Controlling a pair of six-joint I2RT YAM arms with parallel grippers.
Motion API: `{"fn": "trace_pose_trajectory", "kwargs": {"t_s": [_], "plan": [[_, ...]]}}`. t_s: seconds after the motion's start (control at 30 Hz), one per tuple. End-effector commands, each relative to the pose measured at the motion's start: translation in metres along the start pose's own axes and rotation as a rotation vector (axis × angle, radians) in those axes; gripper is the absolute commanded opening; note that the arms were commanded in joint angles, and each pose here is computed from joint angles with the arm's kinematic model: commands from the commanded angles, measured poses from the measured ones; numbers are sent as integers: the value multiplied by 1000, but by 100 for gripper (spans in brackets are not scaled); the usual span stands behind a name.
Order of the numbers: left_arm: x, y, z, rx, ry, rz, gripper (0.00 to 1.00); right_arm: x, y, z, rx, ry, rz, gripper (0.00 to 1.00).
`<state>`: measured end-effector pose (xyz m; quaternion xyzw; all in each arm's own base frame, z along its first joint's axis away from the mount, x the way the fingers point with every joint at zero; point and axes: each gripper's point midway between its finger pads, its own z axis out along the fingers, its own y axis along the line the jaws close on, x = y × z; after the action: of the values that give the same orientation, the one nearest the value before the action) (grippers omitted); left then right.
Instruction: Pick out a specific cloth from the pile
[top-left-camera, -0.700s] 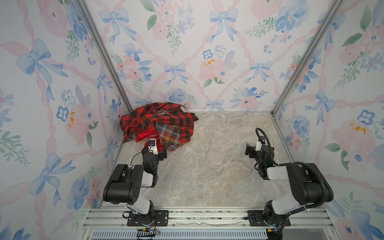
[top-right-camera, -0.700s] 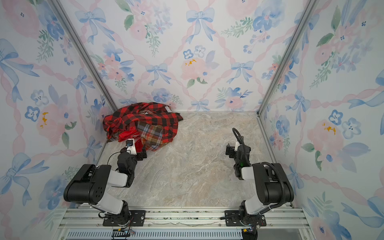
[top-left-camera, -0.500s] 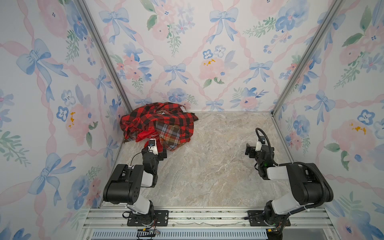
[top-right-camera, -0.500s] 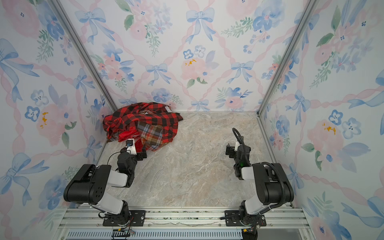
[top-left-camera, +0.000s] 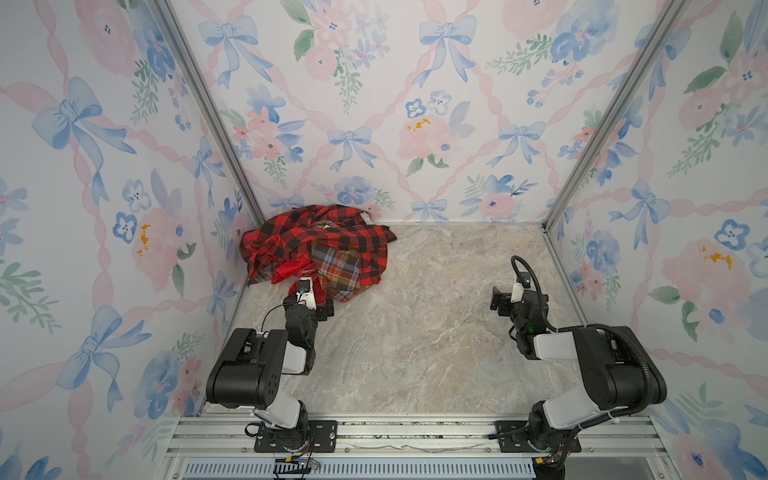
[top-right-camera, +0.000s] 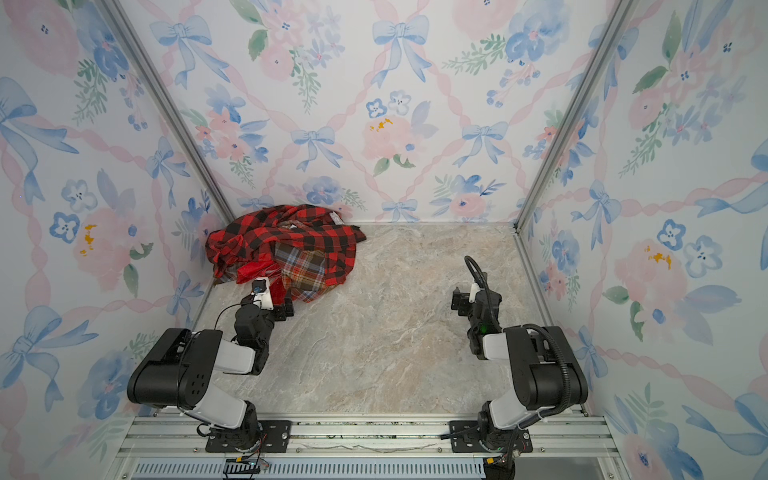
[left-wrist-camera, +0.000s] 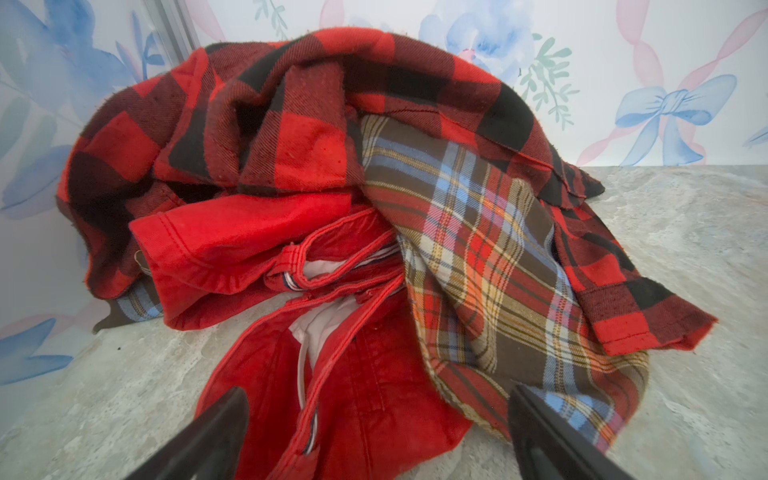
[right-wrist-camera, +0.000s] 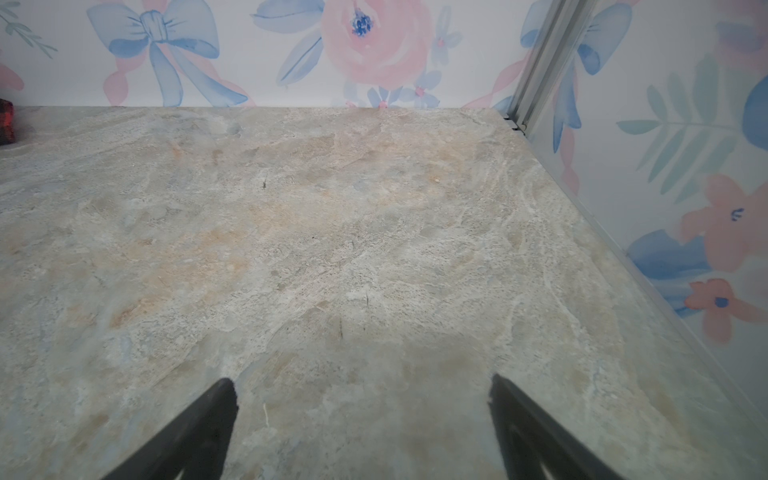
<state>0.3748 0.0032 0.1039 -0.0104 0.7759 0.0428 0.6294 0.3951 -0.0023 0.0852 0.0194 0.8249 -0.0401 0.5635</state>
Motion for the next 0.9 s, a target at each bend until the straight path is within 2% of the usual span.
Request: {"fn": "trace_pose_trajectory", "kwargs": {"t_s": [0.0,0.27,0.33,0.43,0.5,0.57,0.67,0.8,0.87], "plan": [[-3,1,2,3,-5,10,98,-13,1,-1,4,-42,-4,97],[-4,1,2,5,-7,10,98,-13,1,-1,5,-42,-7,97],[-7,5,0,-19,-22,2,92,-17,0,-3,16,-54,-4,97],[-34,19,-22,-149,-82,2,92,-55,13,-25,30,-63,-87,97],[-44,29,-32,-264,-4,-31,95,-92,29,-46,24,-52,-142,97],[-50,33,-39,-291,137,-113,92,-128,59,-72,-57,-41,-149,97],[-43,35,-46,-286,251,-235,87,-156,117,-109,-204,-12,-159,97],[-28,20,-43,-125,402,-342,76,-155,207,-151,-426,19,-179,97],[-23,25,-42,-127,443,-376,74,-147,258,-175,-546,18,-194,97]]}}
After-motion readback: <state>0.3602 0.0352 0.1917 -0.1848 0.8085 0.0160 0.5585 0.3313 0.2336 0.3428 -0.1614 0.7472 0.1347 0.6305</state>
